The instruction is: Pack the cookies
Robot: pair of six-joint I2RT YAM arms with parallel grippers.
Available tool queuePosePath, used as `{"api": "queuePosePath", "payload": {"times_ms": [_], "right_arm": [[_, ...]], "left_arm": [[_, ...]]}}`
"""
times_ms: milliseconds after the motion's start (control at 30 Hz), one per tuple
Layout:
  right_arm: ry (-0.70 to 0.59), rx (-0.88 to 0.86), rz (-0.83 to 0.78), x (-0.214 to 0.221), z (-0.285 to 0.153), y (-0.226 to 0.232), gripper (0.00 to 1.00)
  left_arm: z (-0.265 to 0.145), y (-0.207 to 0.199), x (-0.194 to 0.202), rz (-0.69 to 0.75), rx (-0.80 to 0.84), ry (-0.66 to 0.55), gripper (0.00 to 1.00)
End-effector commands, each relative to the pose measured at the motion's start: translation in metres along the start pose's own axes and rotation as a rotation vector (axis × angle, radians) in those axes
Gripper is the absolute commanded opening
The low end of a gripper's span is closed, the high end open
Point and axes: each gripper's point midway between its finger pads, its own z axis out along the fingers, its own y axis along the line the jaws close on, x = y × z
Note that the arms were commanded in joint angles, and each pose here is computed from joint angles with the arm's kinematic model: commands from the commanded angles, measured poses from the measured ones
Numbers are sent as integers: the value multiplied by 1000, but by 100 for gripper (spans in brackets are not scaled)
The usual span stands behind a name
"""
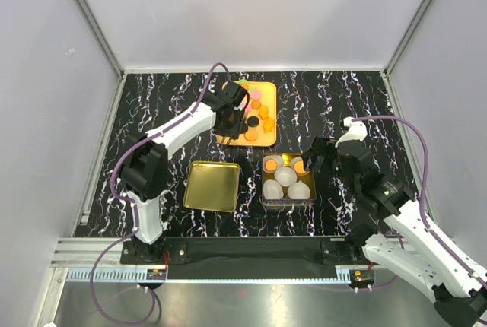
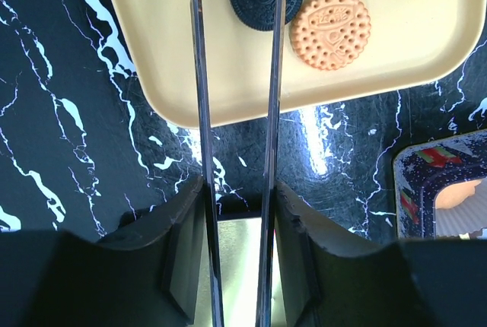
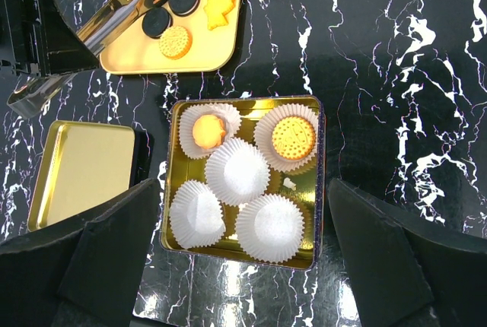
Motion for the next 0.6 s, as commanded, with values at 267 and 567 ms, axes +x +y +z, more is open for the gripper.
{"api": "queuePosePath", "payload": {"times_ms": [267, 567], "right_arm": [[-32, -19, 14, -9, 0, 6, 100], [-29, -12, 11, -8, 1, 5, 100]], "left_arm": [[-35, 2, -42, 15, 6, -120, 39], [-44, 4, -50, 21, 1, -143, 39]]}}
